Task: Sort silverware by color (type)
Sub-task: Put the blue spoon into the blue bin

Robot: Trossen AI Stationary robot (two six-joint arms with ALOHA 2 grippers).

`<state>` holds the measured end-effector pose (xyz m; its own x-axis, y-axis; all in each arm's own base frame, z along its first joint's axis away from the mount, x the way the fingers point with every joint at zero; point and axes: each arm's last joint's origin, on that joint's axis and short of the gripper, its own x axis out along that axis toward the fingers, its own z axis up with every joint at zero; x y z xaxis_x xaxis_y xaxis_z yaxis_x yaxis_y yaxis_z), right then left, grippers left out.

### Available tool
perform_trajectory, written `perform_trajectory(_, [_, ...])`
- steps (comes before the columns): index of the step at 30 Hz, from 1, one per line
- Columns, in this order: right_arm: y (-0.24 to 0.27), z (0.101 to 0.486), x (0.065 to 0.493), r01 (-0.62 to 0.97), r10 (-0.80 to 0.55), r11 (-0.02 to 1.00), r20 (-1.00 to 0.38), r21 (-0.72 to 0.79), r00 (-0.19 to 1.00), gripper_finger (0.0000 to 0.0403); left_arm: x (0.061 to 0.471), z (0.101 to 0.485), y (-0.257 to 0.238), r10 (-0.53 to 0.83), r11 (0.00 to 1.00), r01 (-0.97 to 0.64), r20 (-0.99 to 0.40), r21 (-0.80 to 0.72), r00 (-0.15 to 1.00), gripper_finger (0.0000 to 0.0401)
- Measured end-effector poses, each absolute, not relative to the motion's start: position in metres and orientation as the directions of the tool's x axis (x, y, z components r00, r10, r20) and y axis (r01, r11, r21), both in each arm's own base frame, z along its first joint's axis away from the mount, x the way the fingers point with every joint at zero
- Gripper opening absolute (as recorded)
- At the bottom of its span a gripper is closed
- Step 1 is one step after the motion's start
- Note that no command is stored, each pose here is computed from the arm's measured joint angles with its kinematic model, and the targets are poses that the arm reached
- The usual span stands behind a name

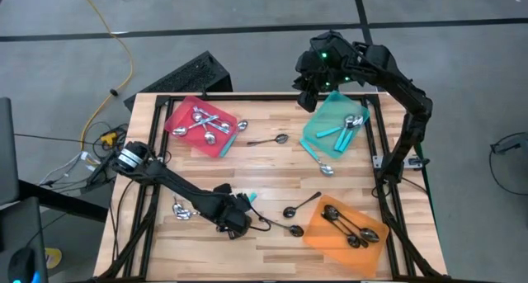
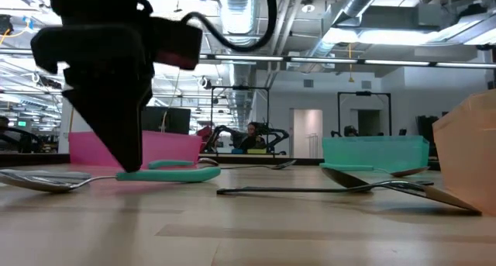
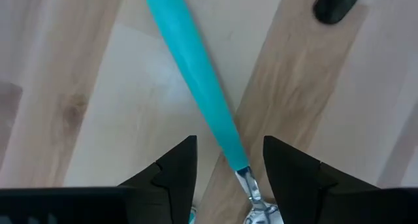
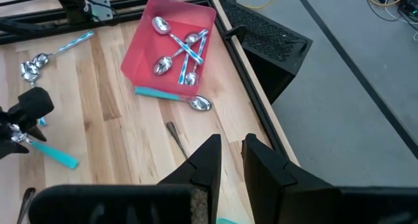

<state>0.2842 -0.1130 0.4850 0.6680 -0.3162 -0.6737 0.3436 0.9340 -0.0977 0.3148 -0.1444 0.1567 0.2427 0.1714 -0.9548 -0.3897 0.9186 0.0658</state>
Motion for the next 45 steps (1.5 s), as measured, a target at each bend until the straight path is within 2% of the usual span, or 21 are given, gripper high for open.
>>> perform_trajectory(7, [-0.112,0.485,0.284,0.348,-0.314,0.933,-0.674,-0.089,0.669,0.0086,0.317,0.156,-0.141,0.139,0.909,-0.415,-0.961,0.028,0.239,0.018])
perform_trajectory(12, [-0.109,0.485,0.286,0.336,-0.306,0.938,-0.674,-0.09,0.672,0.0086,0.315,0.138,-0.133,0.051,0.895,-0.439,-0.962,-0.075,0.268,0.0201])
perform_trajectory(17, [-0.105,0.485,0.287,0.322,-0.296,0.942,-0.675,-0.091,0.676,0.0086,0.312,0.129,-0.126,0.03,0.879,-0.467,-0.965,-0.098,0.259,0.0204])
perform_trajectory(21, [-0.103,0.485,0.288,0.316,-0.292,0.944,-0.675,-0.091,0.678,0.0086,0.311,0.128,-0.125,0.036,0.885,-0.457,-0.969,-0.083,0.245,0.0168])
perform_trajectory(28, [-0.103,0.485,0.288,0.317,-0.292,0.944,-0.675,-0.091,0.678,0.0086,0.308,0.127,-0.122,0.08,0.889,-0.457,-0.973,-0.029,0.217,0.003])
perform_trajectory(29, [-0.103,0.485,0.288,0.317,-0.292,0.944,-0.675,-0.091,0.678,0.0086,0.308,0.127,-0.122,0.081,0.889,-0.458,-0.973,-0.028,0.217,0.0022])
perform_trajectory(35, [-0.103,0.485,0.288,0.317,-0.293,0.944,-0.674,-0.091,0.678,0.0086,0.308,0.128,-0.122,0.076,0.887,-0.459,-0.969,-0.041,0.235,0.0021])
perform_trajectory(39, [-0.103,0.485,0.288,0.317,-0.293,0.944,-0.673,-0.091,0.679,0.0086,0.308,0.142,-0.12,0.1,0.882,-0.468,-0.944,-0.062,0.314,0.0021])
perform_trajectory(45, [-0.103,0.485,0.288,0.327,-0.292,0.942,-0.673,-0.079,0.68,0.0086,0.308,0.189,-0.106,0.25,0.842,-0.534,-0.822,-0.076,0.512,0.0021])
